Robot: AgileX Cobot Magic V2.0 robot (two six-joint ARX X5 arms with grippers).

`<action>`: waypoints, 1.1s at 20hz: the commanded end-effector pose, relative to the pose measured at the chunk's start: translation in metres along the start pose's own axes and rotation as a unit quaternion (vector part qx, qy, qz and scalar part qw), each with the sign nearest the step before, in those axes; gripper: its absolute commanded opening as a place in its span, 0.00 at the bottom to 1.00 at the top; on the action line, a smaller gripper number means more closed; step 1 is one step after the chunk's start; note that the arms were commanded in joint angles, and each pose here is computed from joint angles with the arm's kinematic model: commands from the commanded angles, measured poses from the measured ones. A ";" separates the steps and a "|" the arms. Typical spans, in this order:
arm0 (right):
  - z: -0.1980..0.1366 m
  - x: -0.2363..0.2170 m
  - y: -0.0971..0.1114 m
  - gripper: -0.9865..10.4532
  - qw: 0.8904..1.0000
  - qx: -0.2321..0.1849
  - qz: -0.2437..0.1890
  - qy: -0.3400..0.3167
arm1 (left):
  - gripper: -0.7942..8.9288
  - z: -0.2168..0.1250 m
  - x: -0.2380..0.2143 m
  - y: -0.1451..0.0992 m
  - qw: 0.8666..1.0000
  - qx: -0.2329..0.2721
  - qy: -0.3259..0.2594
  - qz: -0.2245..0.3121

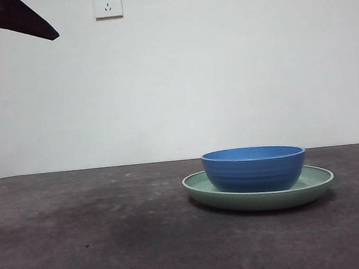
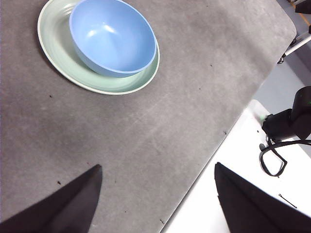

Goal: Pick up the blue bowl, put it on the green plate, put it on desk

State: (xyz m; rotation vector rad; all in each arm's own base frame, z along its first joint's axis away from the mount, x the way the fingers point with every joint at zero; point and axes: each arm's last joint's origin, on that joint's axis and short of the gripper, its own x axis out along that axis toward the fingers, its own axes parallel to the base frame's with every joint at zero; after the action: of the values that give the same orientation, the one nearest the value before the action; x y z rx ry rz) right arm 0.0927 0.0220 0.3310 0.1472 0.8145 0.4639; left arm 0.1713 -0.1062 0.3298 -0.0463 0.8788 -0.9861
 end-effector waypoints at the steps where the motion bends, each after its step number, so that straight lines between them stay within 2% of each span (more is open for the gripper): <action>1: 0.008 0.002 -0.001 0.39 0.999 0.033 -0.017 -0.005 | 0.46 0.003 0.000 -0.002 1.000 0.015 -0.004 -0.006; 3: 0.016 0.013 -0.006 0.39 0.998 0.047 -0.036 0.002 | 0.46 0.003 0.000 -0.002 1.000 0.016 -0.005 -0.006; 5: 0.029 0.031 -0.013 0.39 0.998 0.058 -0.037 0.016 | 0.46 0.003 0.000 -0.002 1.000 0.016 -0.005 -0.006; 12: 0.067 0.126 -0.050 0.39 0.994 0.072 -0.042 0.070 | 0.46 0.003 0.000 -0.002 1.000 0.017 -0.004 -0.006; 16: 0.070 0.172 -0.069 0.37 0.991 0.082 -0.044 0.099 | 0.46 0.003 0.000 -0.002 1.000 0.017 -0.004 -0.006; 22: 0.065 0.217 -0.087 0.36 0.988 0.089 -0.045 0.118 | 0.46 0.003 0.000 -0.002 1.000 0.017 -0.004 -0.006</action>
State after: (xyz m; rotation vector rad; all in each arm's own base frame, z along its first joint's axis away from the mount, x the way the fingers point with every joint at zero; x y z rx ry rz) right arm 0.2942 0.0440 0.2043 0.2274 1.0974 0.3205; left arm 0.1712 -0.1065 0.3299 -0.0348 0.8711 -0.9933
